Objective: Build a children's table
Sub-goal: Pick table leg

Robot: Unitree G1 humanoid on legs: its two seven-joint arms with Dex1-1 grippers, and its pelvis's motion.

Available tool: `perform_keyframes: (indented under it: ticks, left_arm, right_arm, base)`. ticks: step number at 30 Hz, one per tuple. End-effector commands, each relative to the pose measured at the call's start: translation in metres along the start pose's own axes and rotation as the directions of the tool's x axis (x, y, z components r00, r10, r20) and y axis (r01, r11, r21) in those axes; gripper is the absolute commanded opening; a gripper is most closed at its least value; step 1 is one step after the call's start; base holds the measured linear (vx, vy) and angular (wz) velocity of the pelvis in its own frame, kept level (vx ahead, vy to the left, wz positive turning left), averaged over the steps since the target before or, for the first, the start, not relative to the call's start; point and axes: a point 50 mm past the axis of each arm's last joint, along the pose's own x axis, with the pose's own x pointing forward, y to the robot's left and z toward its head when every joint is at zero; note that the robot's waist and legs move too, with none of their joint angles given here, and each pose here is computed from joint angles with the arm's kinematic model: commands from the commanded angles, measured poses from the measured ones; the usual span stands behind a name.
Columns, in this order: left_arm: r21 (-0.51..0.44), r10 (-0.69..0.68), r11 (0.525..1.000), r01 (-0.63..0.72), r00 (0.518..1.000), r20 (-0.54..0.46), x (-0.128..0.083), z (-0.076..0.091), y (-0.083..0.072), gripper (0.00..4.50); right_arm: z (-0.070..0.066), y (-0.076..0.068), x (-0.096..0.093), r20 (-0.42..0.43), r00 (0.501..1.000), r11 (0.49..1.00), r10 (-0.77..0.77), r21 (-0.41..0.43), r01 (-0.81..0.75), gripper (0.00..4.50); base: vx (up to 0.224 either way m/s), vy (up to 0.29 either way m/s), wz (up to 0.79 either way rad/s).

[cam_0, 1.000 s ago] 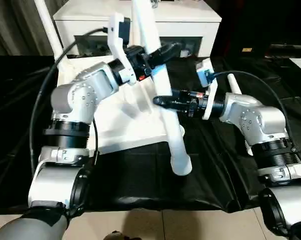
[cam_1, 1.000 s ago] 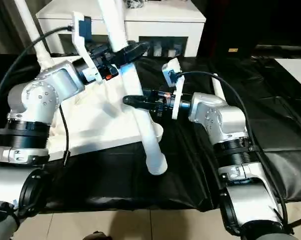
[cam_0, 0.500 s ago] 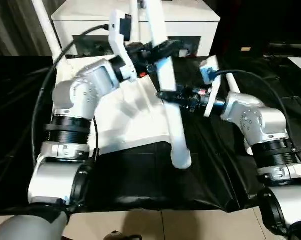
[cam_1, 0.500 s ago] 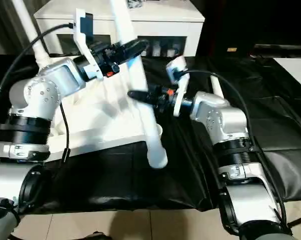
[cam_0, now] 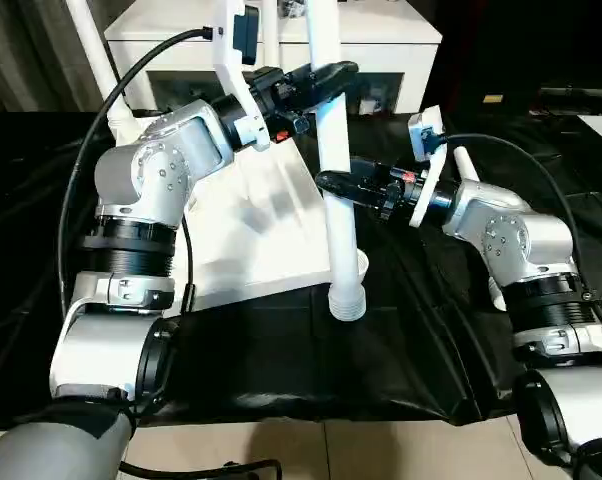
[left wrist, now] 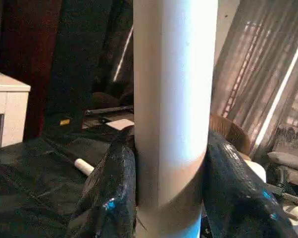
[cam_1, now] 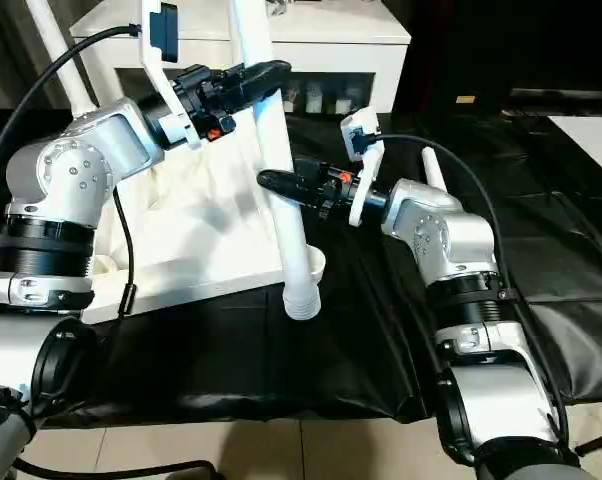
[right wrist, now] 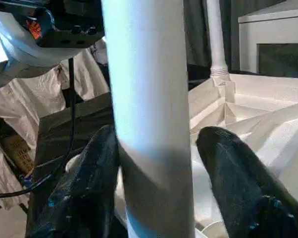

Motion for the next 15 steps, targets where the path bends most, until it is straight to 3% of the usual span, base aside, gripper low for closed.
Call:
perform_keyframes:
  ticks: [1,11,14,15]
  left_arm:
    - [0.007,-0.04,0.999,0.04,0.999,-0.02,0.0032,-0.003,-0.0055,1.51]
    - [0.033,-0.062,0.997,0.062,0.998,-0.023,0.0036,-0.0006,-0.0078,1.51]
    - [0.127,-0.048,0.991,0.05,0.999,-0.019,0.0034,-0.0002,-0.0077,1.51]
    - [0.113,-0.048,0.992,0.051,0.999,-0.026,0.0024,-0.0024,-0.0074,2.06]
  right_arm:
    - [0.0062,-0.0012,0.0004,0.004,1.0,1.0,-0.008,-0.014,0.008,2.29]
    - [0.0025,-0.0007,0.0017,-0.032,0.999,1.0,-0.004,-0.025,0.003,1.64]
    - [0.0035,-0.0021,0.0014,-0.024,1.0,1.0,-0.017,-0.023,0.017,1.58]
    - [0.0052,-0.0028,0.0016,-0.016,1.0,0.999,-0.024,-0.027,0.023,1.58]
  base:
    - [0.0,0.0,0.0]
    - [0.0,0.0,0.0]
    - [0.0,0.0,0.0]
    - [0.0,0.0,0.0]
